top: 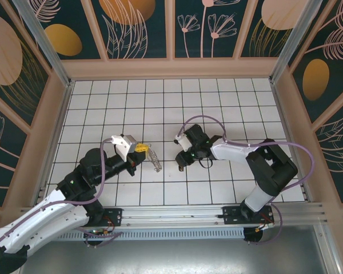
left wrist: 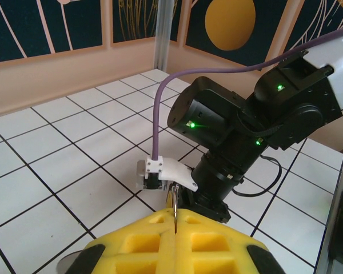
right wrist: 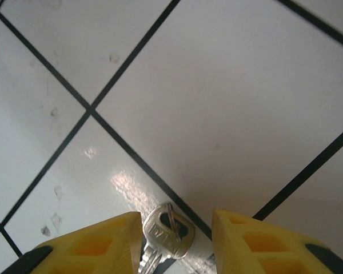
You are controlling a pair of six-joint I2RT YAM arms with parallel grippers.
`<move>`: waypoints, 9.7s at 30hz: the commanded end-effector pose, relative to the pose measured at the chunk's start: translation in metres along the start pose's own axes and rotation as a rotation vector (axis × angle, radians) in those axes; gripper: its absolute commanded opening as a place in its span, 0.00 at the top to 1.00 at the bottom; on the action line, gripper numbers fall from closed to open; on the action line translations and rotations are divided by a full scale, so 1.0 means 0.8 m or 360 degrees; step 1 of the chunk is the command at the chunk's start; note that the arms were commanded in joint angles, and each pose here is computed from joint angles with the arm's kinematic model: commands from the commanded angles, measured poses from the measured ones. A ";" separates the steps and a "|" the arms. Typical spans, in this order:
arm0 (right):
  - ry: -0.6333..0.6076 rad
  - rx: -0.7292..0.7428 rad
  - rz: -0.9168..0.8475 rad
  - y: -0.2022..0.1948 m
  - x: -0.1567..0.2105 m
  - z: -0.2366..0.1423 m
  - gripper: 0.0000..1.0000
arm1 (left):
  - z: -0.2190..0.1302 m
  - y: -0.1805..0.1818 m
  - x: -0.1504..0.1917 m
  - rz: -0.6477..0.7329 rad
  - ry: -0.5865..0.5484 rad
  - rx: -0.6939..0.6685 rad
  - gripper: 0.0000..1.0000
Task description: Put the keys on the keyring
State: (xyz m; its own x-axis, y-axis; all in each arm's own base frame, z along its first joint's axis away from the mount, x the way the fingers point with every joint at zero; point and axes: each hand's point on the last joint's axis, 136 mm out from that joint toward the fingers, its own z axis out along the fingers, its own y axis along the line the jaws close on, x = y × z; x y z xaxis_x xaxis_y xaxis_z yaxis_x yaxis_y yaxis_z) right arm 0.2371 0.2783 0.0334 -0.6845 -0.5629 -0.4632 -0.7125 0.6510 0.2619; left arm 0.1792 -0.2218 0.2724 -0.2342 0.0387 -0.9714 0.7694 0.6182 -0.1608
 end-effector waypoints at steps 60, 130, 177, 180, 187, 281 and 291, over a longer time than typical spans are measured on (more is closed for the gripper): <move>-0.1403 -0.0506 -0.1083 0.202 -0.077 -0.277 1.00 | -0.003 -0.072 -0.025 0.0152 -0.0005 0.0515 1.00; -0.1343 -0.0714 -0.1085 0.229 -0.079 -0.291 1.00 | 0.004 -0.092 -0.011 0.0173 0.0055 0.0694 1.00; -0.1268 -0.0776 -0.1109 0.229 -0.069 -0.289 1.00 | -0.004 -0.106 -0.008 0.0213 0.0101 0.0817 1.00; -0.1279 -0.0782 -0.1107 0.228 -0.058 -0.296 1.00 | -0.005 -0.110 0.000 0.0243 0.0181 0.0852 1.00; -0.1297 -0.0821 -0.1120 0.230 -0.041 -0.303 1.00 | 0.002 -0.110 0.009 0.0307 0.0246 0.0880 1.00; -0.1229 -0.0906 -0.1168 0.236 -0.049 -0.278 1.00 | 0.001 -0.111 0.009 0.0317 0.0231 0.0888 1.00; -0.1227 -0.0934 -0.1187 0.239 -0.047 -0.280 1.00 | 0.003 -0.111 0.009 0.0315 0.0235 0.0888 1.00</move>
State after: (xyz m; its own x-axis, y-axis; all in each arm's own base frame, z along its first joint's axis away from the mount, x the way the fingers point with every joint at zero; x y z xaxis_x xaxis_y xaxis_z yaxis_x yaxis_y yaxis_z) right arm 0.0960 0.3097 0.2784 0.0170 -0.1592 -0.9871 -0.9941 -0.1089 0.0005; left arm 0.1110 -0.2763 0.2649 -0.1474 0.2712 -0.9512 0.9868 0.1057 -0.1228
